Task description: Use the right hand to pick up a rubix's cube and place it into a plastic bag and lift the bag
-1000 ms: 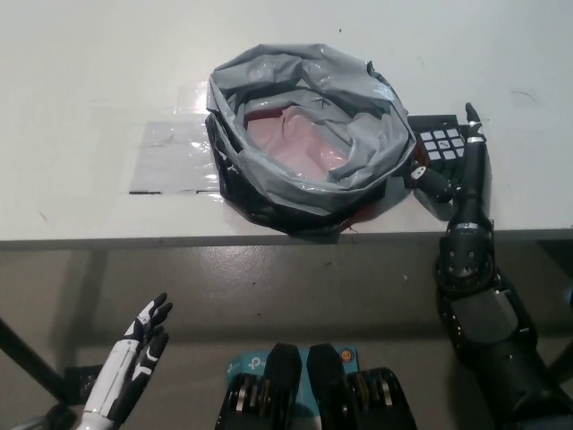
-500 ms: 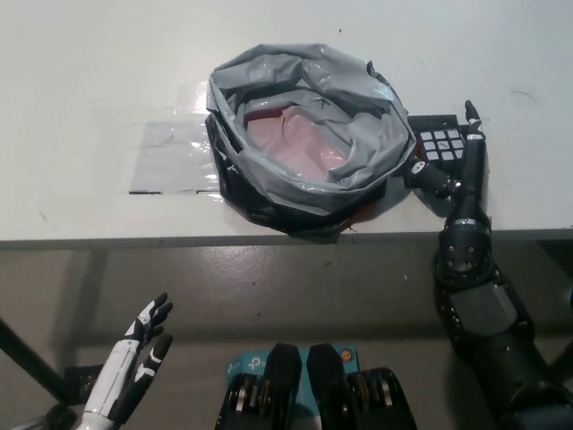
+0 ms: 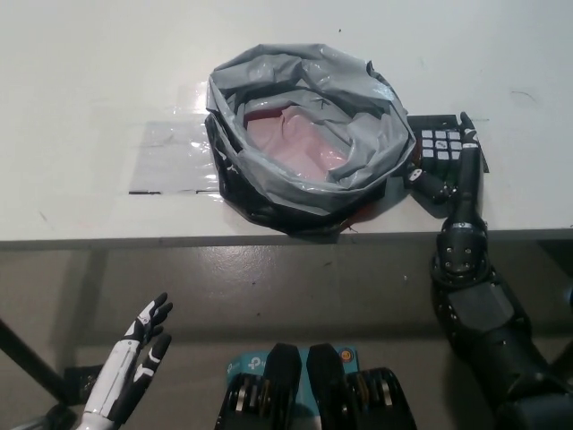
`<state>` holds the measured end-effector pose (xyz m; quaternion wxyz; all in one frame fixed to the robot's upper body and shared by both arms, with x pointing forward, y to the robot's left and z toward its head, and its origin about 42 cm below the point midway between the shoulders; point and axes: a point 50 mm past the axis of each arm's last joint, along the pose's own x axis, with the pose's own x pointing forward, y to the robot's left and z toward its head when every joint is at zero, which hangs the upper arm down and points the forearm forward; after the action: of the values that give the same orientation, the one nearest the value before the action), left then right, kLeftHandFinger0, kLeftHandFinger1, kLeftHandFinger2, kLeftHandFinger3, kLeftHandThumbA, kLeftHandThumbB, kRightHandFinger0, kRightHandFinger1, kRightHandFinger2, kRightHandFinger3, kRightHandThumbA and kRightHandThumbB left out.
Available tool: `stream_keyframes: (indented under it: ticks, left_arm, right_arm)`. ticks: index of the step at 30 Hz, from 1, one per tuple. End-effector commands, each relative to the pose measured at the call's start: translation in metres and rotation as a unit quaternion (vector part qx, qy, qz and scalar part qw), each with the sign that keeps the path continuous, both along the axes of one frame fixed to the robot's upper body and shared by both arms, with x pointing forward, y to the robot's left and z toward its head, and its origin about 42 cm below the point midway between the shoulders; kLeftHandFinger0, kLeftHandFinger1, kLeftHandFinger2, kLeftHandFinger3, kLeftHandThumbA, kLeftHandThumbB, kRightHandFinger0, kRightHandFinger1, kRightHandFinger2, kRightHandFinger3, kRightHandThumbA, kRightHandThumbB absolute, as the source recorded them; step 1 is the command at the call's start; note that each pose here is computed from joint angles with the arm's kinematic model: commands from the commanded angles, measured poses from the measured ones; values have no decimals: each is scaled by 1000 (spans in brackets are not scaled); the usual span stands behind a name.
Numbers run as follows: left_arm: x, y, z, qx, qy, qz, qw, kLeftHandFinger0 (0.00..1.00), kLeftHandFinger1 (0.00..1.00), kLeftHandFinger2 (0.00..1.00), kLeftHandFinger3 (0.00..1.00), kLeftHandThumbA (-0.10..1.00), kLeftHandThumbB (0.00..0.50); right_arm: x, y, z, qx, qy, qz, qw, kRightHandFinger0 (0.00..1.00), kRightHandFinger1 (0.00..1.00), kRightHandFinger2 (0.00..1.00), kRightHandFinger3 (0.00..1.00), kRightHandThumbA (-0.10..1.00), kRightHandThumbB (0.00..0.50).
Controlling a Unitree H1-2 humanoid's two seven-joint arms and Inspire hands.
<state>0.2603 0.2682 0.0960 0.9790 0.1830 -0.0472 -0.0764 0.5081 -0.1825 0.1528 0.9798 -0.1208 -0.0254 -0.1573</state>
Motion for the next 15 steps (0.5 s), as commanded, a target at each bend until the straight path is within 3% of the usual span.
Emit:
stream_keyframes:
  ticks: [1,2,3,4,5,6,7,8,9,10,15]
  left_arm:
    - [1,1,12,12,-33,-13,999,1000,1000,1000,1000,983,205]
    - [1,1,12,13,-33,-13,999,1000,1000,1000,1000,983,206]
    - [2,1,12,12,-33,-12,999,1000,1000,1000,1000,984,213]
    - [2,1,12,12,-33,-12,999,1000,1000,1000,1000,984,213]
    - [1,0,12,11,-34,-12,999,1000,1000,1000,1000,980,215]
    - [1,0,12,11,-34,-11,999,1000,1000,1000,1000,980,215]
    - [1,0,12,11,-34,-11,999,1000,1000,1000,1000,977,207]
    - [1,0,12,11,-34,-12,999,1000,1000,1000,1000,974,198]
    - [1,0,13,11,-35,-12,999,1000,1000,1000,1000,973,197]
    - [1,1,13,12,-36,-12,999,1000,1000,1000,1000,974,204]
    - [2,1,12,13,-37,-12,999,1000,1000,1000,1000,980,198]
  right_arm:
    - [17,8,32,30,-50,4,998,1000,1000,1000,1000,695,420]
    - [17,8,33,30,-52,-1,998,1000,1000,1000,1000,694,420]
    - [16,8,36,62,-82,-21,994,1000,1000,1000,1000,518,386]
    - [16,8,37,71,-90,-25,993,1000,1000,1000,1000,518,386]
    - [15,8,39,72,-93,-54,992,896,1000,1000,1000,509,365]
    - [15,8,39,71,-93,-61,991,896,1000,1000,1000,509,365]
    - [16,8,42,79,-96,-82,989,324,411,521,629,292,192]
    - [16,6,45,89,-102,-100,986,69,111,300,440,153,213]
    - [17,5,47,96,-108,-114,983,14,22,241,306,5,205]
    - [17,2,48,103,-114,-127,980,1,12,322,371,-96,162]
    - [17,-1,45,122,-120,-124,978,0,0,392,503,-100,152]
